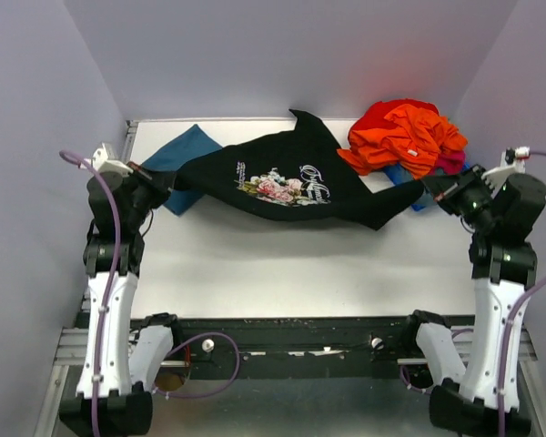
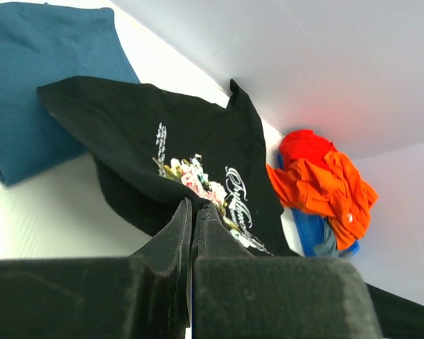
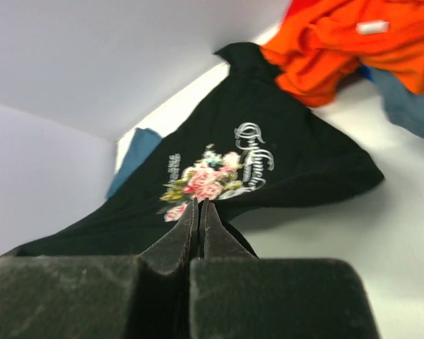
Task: Fold and stack the t-shirts
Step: Flatten out the tshirt, then fold the flattened tshirt in 1/3 of the way
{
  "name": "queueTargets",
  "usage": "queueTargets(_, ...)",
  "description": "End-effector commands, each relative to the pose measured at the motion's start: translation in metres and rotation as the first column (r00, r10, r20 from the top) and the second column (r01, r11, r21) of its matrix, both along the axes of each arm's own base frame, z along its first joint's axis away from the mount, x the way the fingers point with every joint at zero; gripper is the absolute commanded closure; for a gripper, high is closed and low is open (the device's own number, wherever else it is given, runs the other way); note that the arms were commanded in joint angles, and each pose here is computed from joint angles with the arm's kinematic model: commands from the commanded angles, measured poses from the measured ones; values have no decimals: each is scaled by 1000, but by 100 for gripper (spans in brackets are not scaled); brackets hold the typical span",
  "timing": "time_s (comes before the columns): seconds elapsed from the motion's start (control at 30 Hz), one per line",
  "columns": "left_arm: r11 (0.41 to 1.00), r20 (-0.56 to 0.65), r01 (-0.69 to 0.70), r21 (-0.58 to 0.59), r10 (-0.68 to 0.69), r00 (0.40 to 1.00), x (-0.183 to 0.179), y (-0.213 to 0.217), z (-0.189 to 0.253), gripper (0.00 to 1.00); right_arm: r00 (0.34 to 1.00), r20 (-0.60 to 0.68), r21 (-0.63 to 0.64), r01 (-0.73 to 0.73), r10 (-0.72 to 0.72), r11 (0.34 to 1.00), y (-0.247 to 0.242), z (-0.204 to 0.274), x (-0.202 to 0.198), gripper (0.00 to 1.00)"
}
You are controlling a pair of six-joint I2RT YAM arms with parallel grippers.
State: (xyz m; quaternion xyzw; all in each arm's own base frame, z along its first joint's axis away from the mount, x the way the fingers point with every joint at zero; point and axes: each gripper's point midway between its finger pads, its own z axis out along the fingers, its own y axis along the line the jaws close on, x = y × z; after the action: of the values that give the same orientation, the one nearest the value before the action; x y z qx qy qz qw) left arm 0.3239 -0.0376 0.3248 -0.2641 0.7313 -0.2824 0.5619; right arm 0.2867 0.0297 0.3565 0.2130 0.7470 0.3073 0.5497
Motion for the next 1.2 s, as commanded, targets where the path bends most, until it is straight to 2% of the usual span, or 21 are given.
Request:
queueTargets(0.0, 998, -129, 56, 35, -51, 990, -54, -9, -53, 100, 966, -146, -133, 193, -212, 972, -29, -56, -47, 99)
queueTargets(0.2, 1000, -302, 5, -1, -5, 953, -111, -7, -134, 100, 911, -184, -248, 321, -369, 914, -48, -90, -102, 99)
queueTargets(0.33, 995, -315, -16, -97, -16, 949, -122, -16, -163, 100, 925, -168, -245, 295, -340, 924, -42, -101, -104, 99)
queueTargets(0.43, 988, -323, -41, -148, -9, 946, -116, -18, -176, 100, 964, -196, -181, 143, -178, 973, -19, -112, -82, 99)
queueTargets(0.53, 989, -336, -75, -131, 27, 942, -98, -11, -177, 100, 969, -233, -123, 59, -87, 991, -10, -122, -55, 99)
queueTargets(0.67, 989, -360, -137, -55, 108, 927, -72, 8, -174, 100, 958, -274, -118, 60, -90, 991, -18, -135, -17, 99)
queueTargets(0.8, 986, -366, -161, -44, 134, 921, -50, 14, -176, 100, 946, -320, -106, 24, -57, 994, -7, -139, 18, 99)
queueTargets(1.17, 964, -390, -267, 3, 247, 887, -8, 36, -182, 100, 937, -347, -105, -5, -32, 995, 2, -127, 93, 99)
